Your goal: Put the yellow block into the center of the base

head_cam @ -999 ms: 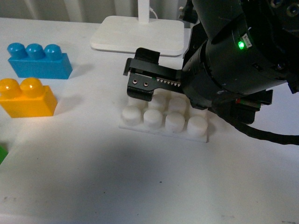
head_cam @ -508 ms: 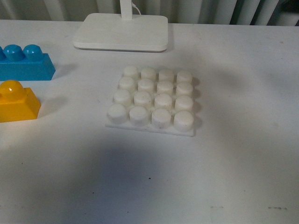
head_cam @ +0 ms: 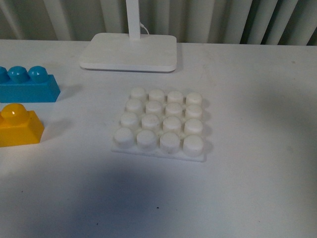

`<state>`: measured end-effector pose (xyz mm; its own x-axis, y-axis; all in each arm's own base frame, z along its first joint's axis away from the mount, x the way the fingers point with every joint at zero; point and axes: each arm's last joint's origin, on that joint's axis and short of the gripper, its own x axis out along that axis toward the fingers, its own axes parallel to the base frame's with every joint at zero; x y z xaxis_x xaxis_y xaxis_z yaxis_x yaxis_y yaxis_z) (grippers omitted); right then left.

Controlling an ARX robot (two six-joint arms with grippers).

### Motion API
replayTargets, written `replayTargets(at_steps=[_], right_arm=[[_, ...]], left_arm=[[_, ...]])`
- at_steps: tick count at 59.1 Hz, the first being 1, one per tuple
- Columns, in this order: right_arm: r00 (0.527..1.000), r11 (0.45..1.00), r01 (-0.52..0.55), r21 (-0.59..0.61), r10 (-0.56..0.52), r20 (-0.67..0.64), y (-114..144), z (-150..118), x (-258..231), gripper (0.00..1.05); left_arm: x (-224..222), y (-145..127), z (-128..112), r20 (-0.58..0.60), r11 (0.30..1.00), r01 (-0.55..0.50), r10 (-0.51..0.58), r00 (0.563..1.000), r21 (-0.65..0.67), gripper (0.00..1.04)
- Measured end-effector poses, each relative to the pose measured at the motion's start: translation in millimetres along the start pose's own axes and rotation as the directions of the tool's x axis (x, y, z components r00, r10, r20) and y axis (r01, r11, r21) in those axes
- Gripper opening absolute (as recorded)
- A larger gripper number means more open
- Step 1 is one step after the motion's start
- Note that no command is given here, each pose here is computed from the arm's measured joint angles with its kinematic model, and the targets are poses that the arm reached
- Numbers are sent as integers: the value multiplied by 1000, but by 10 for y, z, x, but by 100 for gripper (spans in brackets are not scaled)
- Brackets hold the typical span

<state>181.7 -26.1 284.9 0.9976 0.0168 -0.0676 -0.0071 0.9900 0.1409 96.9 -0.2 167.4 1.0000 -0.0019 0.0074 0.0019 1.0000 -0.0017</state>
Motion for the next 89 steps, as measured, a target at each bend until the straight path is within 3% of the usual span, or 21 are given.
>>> replayTargets(at_steps=[9,11,20,40,89], right_arm=[[1000,1000,11,3,-11,14,-25,7,-27,96],[999,1000,12,-21,-12,35,-23,-12,-29,91],[997,993,24,-111,-15,76,15,-296,-145,63],[998,991,28,-133,-20,64,136,-789,-342,1],[997,990,20,-137,-9,75,96,-1229,-603,1]], left_arm=[[0,0,0,0,1000,0,0,1000,0,98],[0,0,0,0,1000,0,0,1000,0,98],[0,0,0,0,1000,0,0,1000,0,98],[0,0,0,0,1000,0,0,1000,0,98],[0,0,0,0,1000,0,0,1000,0,98]])
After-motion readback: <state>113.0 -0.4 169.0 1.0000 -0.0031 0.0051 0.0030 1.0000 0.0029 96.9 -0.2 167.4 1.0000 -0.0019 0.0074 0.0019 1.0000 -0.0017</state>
